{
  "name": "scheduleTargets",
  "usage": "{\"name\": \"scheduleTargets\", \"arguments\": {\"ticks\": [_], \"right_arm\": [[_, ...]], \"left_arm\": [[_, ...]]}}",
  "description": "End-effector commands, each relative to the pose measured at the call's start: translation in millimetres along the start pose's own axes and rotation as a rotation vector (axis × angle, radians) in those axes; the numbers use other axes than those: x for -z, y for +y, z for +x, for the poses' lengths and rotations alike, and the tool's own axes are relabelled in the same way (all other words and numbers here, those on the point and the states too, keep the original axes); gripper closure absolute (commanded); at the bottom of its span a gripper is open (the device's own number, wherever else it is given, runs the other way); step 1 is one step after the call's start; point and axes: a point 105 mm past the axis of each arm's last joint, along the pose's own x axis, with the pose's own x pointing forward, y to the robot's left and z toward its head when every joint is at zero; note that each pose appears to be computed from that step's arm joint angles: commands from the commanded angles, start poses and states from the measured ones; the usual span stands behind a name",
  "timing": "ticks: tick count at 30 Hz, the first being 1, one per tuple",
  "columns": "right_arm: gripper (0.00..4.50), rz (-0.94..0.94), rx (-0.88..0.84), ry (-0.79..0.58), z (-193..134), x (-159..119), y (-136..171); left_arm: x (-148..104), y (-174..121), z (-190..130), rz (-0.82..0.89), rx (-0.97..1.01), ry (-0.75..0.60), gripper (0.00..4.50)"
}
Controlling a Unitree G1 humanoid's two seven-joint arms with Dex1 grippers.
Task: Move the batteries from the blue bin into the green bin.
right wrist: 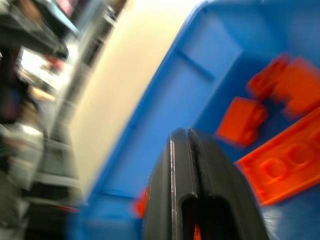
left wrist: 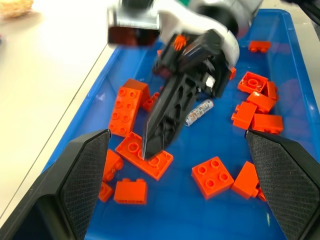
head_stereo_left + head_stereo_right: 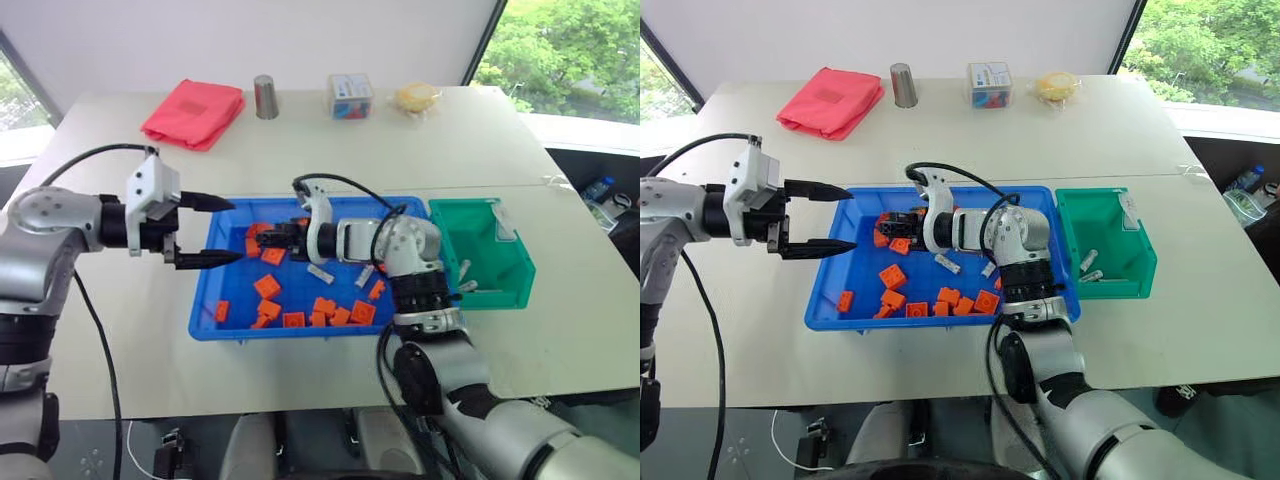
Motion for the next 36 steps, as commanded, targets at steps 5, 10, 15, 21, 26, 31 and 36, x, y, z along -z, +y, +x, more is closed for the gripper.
{"name": "scheduleTargets", "arguments": {"ticks": [5,10,15,21,26,31,36], "right_arm": [[3.10,-0.568,0.068,0.164,-57.0,24.5,-3.3],[2.11,-0.494,0.033,0.172,-65.9,40.7,5.4],[2.11,-0.464,0.058,0.185,-60.6,51.9,-1.3],[2.11,-0.466,0.094,0.212,-48.9,68.3,-16.0],[2.11,-0.443,0.107,0.229,-45.0,79.2,-28.4],[4.02,-0.430,0.081,0.213,-42.9,81.8,-24.4],[4.42,-0.345,0.067,0.135,-49.5,60.4,-16.1]], "left_arm": [[-5.7,-1.5,-0.7,0.026,0.001,-0.014,0.00],[-4.5,-4.0,4.2,0.021,0.022,-0.023,0.00],[-7.5,-3.7,9.8,0.029,0.044,-0.036,0.00],[-11.3,-2.1,13.6,0.040,0.053,-0.044,0.00],[-12.1,-3.0,13.4,0.043,0.053,-0.046,0.00],[-11.9,-3.8,13.2,0.043,0.051,-0.047,0.00],[-11.4,-6.2,14.6,0.036,0.060,-0.058,0.00]]}}
